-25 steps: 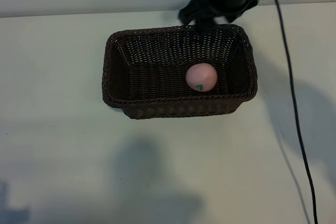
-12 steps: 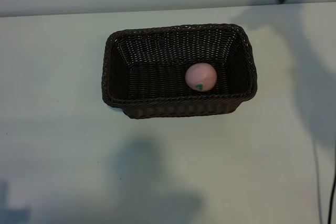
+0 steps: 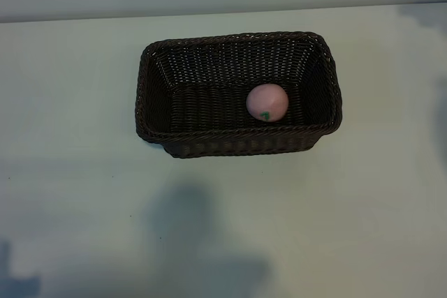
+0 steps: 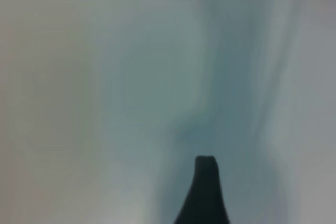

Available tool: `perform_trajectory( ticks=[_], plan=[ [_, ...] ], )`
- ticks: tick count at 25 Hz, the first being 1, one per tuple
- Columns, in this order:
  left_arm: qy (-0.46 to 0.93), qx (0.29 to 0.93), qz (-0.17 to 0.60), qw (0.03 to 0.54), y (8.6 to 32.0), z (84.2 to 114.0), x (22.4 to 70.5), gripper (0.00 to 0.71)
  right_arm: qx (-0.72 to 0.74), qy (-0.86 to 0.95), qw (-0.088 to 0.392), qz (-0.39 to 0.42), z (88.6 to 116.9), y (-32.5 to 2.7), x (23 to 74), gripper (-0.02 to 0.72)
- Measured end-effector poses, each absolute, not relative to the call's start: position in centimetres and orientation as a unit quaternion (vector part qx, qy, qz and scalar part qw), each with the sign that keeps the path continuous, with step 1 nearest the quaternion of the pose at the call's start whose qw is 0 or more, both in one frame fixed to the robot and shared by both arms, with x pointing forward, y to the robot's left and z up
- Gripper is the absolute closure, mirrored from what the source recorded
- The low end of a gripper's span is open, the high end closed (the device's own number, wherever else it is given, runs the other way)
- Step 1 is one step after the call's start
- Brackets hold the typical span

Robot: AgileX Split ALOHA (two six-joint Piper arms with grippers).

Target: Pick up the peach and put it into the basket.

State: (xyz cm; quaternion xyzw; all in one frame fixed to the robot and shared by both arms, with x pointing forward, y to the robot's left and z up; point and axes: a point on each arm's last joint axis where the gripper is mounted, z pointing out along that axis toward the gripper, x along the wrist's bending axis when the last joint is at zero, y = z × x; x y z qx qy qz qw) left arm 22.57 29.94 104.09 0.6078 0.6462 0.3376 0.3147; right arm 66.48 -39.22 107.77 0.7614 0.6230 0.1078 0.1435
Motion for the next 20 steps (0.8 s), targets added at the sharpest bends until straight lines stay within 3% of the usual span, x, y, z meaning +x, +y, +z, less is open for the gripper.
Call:
perform_trajectory(
  ticks=[6,11,14,20],
  plan=[
    [0.646,0.608,0.338,0.315,29.9,104.1,22.6,0.247,0.770,0.608,0.134,0.136,108.7,-40.4,65.8,0.119],
    [0.646,0.608,0.338,0.315,29.9,104.1,22.6,0.247,0.757,0.604,0.160,0.189,113.4,-39.3,63.5,0.119],
    [0.646,0.608,0.338,0.315,29.9,104.1,22.6,0.247,0.741,0.606,0.176,0.231,116.9,-37.9,60.3,0.119],
    [0.646,0.608,0.338,0.315,29.9,104.1,22.6,0.247,0.727,0.611,0.189,0.251,119.6,-35.6,52.4,0.119]
  ],
)
